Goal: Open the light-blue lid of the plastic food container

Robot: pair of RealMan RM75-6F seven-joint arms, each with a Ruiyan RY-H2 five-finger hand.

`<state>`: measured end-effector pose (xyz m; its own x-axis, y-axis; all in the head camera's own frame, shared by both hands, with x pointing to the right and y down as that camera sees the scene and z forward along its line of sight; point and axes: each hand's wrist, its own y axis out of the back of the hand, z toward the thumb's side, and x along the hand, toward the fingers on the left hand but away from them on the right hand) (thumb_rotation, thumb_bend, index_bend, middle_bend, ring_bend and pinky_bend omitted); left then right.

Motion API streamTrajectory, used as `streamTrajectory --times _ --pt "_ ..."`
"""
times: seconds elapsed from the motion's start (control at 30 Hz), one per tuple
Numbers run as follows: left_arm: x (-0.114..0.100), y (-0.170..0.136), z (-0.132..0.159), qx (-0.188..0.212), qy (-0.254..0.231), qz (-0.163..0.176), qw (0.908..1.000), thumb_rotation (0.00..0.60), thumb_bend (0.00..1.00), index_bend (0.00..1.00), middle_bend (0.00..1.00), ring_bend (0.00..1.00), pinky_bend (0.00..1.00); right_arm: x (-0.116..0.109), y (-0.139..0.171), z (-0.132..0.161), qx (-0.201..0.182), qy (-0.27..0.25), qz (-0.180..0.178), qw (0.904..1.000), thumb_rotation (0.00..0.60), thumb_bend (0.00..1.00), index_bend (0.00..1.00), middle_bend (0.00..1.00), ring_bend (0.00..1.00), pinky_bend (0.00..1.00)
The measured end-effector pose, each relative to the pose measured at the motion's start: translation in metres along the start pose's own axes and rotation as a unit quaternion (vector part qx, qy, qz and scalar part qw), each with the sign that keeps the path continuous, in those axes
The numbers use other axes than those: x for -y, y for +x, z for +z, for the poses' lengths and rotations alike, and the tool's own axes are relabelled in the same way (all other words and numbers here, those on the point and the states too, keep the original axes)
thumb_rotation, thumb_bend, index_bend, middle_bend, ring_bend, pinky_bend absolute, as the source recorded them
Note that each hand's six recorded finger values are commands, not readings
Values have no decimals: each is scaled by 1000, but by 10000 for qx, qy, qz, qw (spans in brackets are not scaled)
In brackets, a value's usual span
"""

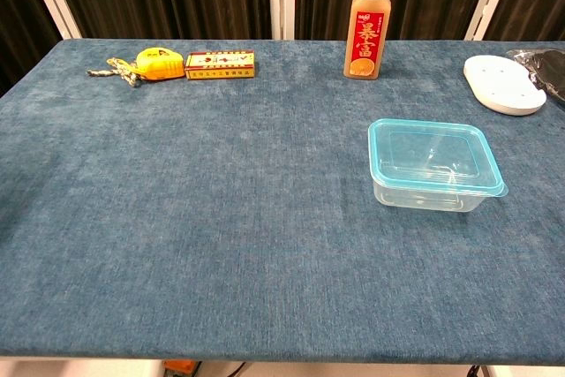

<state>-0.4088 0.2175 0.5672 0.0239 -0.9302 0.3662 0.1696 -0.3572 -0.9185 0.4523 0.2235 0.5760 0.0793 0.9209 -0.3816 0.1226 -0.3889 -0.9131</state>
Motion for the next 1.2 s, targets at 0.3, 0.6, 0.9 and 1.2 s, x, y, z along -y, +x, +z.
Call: streamTrajectory --times 0.3,0.6,0.9,1.2 --pt "3 2 1 17 -29 -43 10000 600 0 0 0 0 0 3 -8 7 -96 23 58 9999 600 21 0 35 0 35" --pt "6 8 11 158 9 -116 9998 600 0 0 0 0 0 24 -30 19 -269 7 335 9991 600 21 0 24 0 35" --pt "10 19 24 338 -14 -233 9992 600 0 0 0 0 0 60 -70 48 -640 -150 746 9950 600 21 0 18 0 13" --pt "16 32 36 513 -67 -363 9980 600 0 0 0 0 0 100 -116 102 -1214 -325 993 9871 600 21 0 13 0 0"
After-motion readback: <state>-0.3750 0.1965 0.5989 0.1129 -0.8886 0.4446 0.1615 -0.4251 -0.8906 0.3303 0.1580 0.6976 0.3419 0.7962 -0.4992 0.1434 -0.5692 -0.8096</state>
